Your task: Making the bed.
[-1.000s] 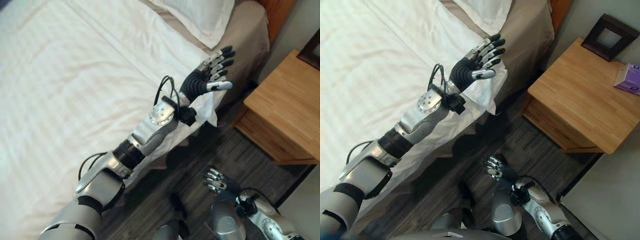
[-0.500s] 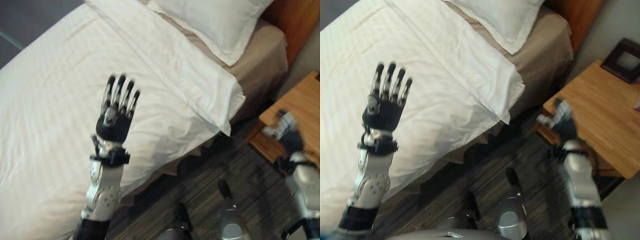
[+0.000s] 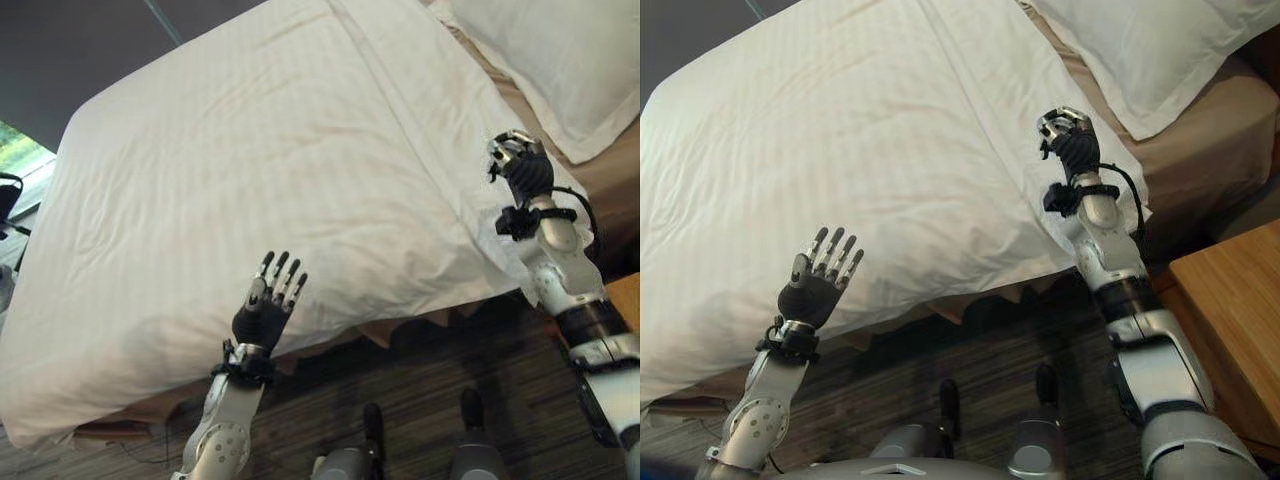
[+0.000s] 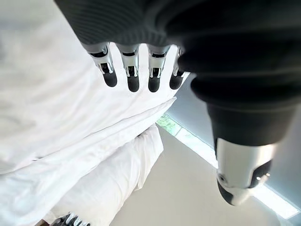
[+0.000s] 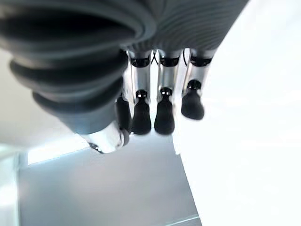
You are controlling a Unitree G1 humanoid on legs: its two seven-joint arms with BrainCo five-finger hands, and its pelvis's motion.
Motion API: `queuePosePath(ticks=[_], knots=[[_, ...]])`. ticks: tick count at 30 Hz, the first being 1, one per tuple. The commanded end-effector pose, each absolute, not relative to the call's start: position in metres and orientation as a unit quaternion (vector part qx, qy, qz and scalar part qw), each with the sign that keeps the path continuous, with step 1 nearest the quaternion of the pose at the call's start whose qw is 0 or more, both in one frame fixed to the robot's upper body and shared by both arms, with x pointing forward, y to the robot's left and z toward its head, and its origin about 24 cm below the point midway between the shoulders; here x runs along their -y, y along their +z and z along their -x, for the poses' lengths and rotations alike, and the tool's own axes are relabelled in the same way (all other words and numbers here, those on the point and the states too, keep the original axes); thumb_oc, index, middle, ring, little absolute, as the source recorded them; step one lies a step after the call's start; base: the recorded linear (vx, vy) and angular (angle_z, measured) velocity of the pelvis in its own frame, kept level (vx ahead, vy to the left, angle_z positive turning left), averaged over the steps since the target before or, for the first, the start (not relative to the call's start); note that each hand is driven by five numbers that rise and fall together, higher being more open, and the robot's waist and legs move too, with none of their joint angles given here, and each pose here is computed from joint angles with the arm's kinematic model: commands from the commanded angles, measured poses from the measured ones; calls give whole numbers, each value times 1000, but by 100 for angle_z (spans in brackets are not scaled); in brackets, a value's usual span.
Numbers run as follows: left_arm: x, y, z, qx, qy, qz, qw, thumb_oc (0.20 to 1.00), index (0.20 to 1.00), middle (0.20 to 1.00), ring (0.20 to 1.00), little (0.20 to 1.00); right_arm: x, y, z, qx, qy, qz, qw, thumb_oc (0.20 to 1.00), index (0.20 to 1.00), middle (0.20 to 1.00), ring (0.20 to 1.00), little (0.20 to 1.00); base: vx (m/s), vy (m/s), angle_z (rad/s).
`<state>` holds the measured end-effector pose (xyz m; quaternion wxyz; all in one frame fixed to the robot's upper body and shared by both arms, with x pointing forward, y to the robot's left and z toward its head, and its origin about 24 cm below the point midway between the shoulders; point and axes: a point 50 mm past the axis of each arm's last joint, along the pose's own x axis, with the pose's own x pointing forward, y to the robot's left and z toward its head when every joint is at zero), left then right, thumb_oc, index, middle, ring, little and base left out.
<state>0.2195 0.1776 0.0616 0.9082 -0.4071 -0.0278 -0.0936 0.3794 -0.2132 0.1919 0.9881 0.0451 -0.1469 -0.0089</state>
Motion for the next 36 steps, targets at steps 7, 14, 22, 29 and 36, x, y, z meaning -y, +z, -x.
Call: queuePosePath(ticks=[7,14,22,29,36], knots=[[-183,77,-228,60,-115,388,913,1000,1000,1000,1000,1000,251,215,-406,103,-95,-97,985,200,200,200,200,200,-13,-1,5],[-168,76,-231,49,-144,383,911,1000,1000,1000,1000,1000,316,106,-370,-89,-257,-249,929,200,200,200,200,200,12,3,2],[-173,62,-222,46,-112,406,906,1000,1000,1000,1000,1000,281,-85,-238,-290,-314,-346,835,200,200,200,200,200,52,6,4],[-183,61,-221,57,-84,399,911,1000,1000,1000,1000,1000,273,-143,-124,-438,-332,-260,794,200,200,200,200,200,18,11,-1],[-202,42,-211,34,-21,340,939,1000,1000,1000,1000,1000,265,-64,-172,-220,-121,-129,959,1000,1000,1000,1000,1000,18,38,-14]])
